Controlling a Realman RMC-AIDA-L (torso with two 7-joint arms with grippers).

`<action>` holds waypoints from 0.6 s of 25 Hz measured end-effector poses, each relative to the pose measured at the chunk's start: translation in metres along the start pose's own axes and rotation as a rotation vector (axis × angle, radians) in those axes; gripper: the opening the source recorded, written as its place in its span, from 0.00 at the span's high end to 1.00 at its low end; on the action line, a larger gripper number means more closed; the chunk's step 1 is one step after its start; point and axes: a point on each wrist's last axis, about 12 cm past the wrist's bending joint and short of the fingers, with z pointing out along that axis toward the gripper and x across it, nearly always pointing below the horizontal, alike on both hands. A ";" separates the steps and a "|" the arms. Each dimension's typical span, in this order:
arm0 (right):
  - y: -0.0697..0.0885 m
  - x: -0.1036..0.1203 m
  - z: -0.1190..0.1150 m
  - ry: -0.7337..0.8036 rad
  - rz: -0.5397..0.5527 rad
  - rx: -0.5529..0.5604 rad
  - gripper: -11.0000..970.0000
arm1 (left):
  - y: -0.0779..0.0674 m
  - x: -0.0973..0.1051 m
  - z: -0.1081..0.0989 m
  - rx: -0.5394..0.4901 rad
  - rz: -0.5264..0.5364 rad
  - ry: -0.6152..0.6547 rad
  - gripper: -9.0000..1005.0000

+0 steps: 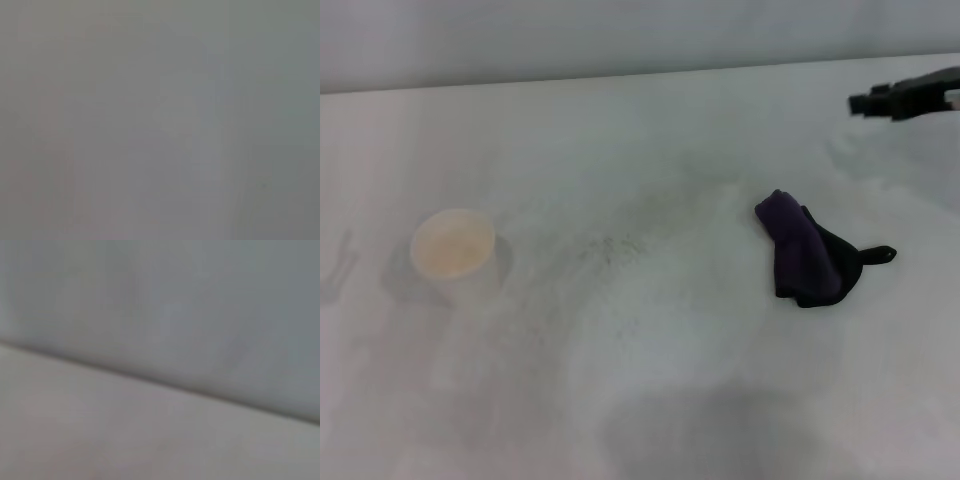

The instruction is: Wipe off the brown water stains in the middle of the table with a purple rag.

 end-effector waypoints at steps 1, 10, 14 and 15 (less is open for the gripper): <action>-0.005 0.003 -0.002 -0.031 0.010 0.022 0.59 | 0.000 0.000 0.001 -0.003 -0.003 -0.001 0.13; -0.036 0.032 -0.009 -0.307 0.076 0.175 0.59 | -0.006 0.007 0.008 -0.013 -0.031 0.032 0.13; -0.041 0.044 -0.011 -0.392 0.091 0.195 0.59 | -0.007 0.009 0.011 -0.009 -0.021 0.055 0.13; -0.041 0.046 -0.011 -0.407 0.089 0.195 0.59 | -0.008 0.010 0.011 -0.007 -0.019 0.056 0.13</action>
